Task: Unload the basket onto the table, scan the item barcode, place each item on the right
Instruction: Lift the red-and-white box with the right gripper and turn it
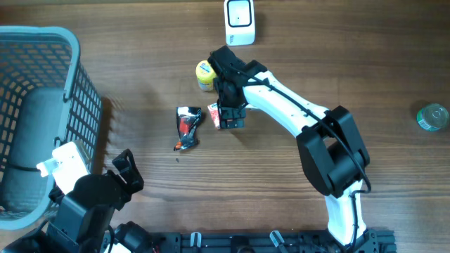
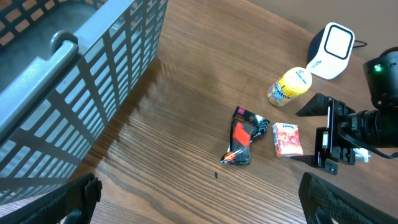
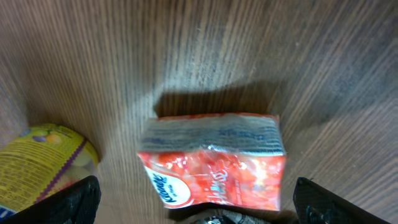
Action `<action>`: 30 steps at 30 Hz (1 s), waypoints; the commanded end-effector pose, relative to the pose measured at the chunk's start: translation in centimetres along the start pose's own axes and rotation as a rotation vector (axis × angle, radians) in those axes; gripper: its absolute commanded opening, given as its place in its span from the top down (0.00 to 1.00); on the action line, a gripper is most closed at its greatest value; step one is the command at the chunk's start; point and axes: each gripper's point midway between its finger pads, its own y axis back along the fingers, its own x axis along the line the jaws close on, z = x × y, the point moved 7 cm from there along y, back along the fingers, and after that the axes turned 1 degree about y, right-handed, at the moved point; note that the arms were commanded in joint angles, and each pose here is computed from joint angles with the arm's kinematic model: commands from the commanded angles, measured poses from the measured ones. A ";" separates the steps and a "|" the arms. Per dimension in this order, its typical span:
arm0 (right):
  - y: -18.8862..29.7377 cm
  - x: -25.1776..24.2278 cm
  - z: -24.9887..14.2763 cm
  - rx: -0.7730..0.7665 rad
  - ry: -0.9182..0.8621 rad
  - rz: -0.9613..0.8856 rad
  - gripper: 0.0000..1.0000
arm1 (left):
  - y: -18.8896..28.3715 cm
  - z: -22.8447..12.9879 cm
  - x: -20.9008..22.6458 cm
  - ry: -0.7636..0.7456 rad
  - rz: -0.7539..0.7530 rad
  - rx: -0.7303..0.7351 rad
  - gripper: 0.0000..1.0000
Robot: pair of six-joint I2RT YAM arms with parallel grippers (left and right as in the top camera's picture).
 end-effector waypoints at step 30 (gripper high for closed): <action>-4.8 -1.8 -0.1 0.168 0.515 -0.142 0.30 | -0.2 -0.2 0.0 -0.005 0.004 0.008 0.00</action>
